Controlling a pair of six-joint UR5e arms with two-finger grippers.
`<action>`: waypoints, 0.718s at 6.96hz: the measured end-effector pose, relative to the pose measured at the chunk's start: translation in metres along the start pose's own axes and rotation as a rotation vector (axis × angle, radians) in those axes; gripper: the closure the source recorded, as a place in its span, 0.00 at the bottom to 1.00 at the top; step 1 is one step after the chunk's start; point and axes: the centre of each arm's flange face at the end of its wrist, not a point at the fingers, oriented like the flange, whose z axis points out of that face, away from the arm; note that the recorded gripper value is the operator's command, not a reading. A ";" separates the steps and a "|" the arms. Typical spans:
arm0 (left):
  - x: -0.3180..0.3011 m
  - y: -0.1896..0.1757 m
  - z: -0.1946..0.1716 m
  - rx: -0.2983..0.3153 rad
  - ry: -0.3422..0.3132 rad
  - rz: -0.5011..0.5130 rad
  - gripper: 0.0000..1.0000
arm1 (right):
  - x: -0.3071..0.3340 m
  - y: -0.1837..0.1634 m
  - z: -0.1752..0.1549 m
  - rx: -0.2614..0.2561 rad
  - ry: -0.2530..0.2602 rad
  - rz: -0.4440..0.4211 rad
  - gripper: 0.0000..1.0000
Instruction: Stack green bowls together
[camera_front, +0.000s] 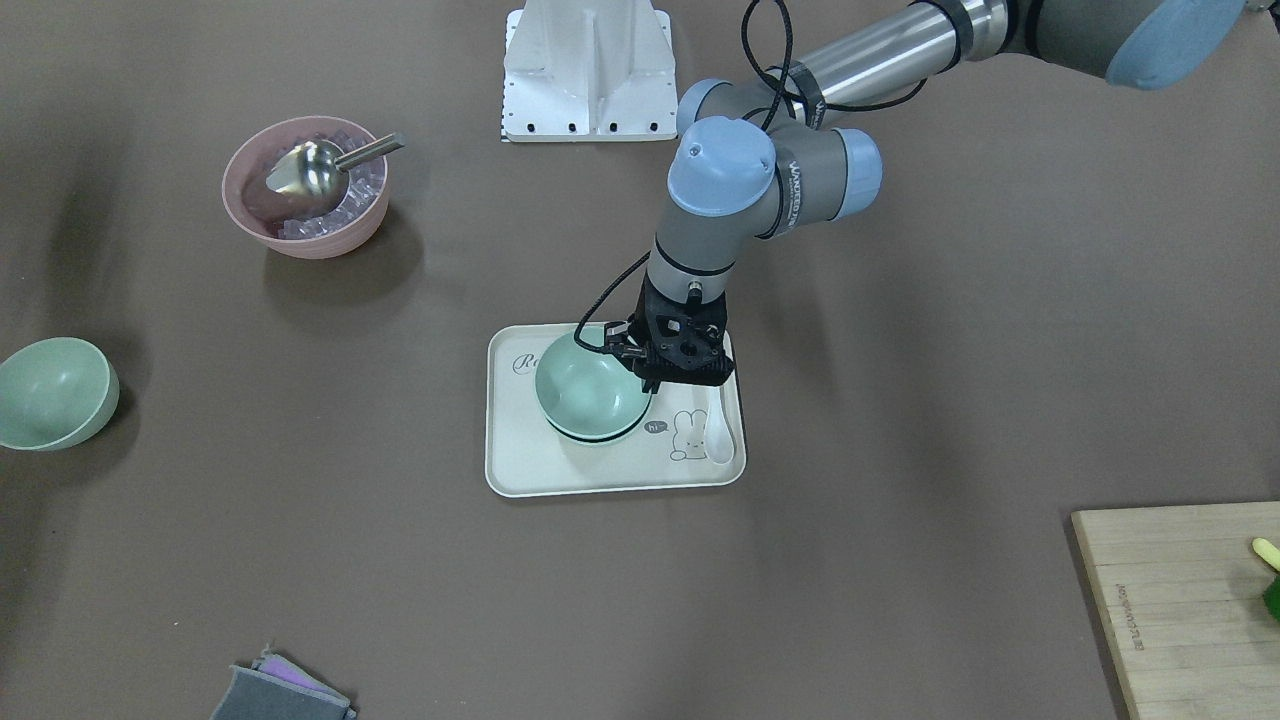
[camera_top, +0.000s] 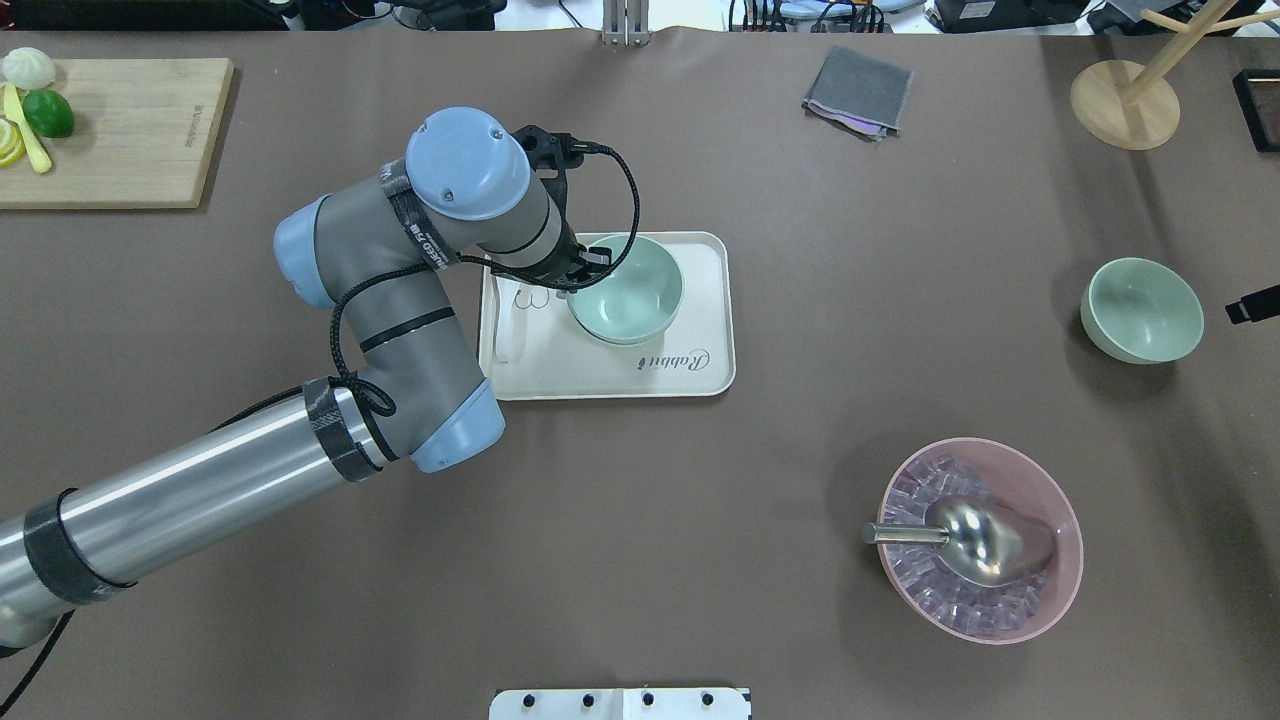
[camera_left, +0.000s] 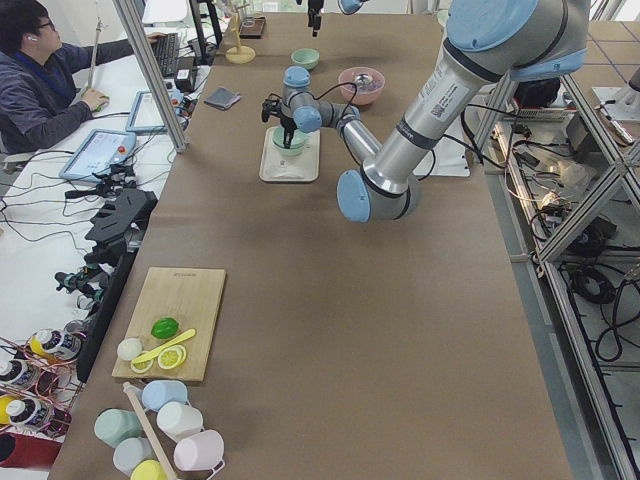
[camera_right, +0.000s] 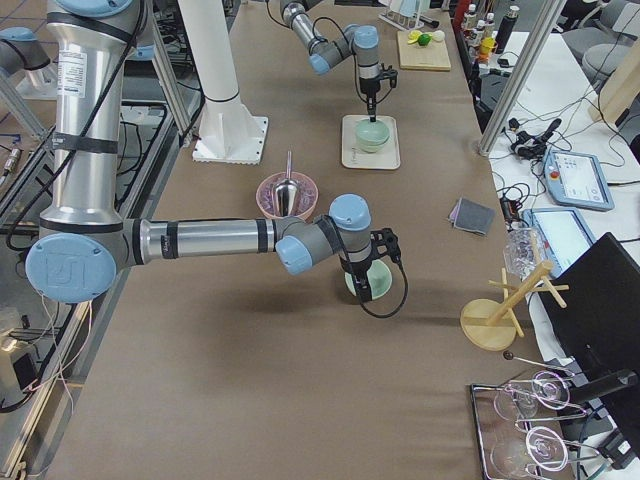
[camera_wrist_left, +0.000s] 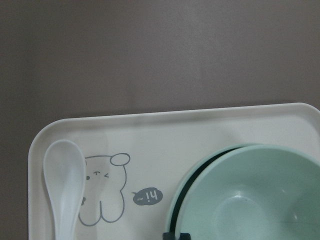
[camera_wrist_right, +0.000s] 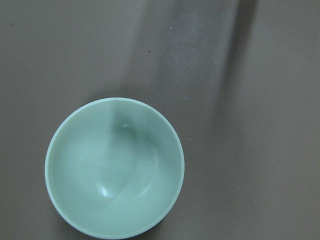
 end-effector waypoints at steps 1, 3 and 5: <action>0.000 0.000 0.000 0.001 0.003 0.000 1.00 | 0.000 0.000 0.000 0.000 -0.001 0.000 0.00; -0.002 0.000 0.001 0.002 0.004 -0.003 1.00 | 0.000 0.000 0.000 -0.001 0.000 0.001 0.00; -0.003 0.000 0.001 0.001 0.001 -0.004 1.00 | 0.000 0.000 0.001 -0.001 0.000 0.000 0.00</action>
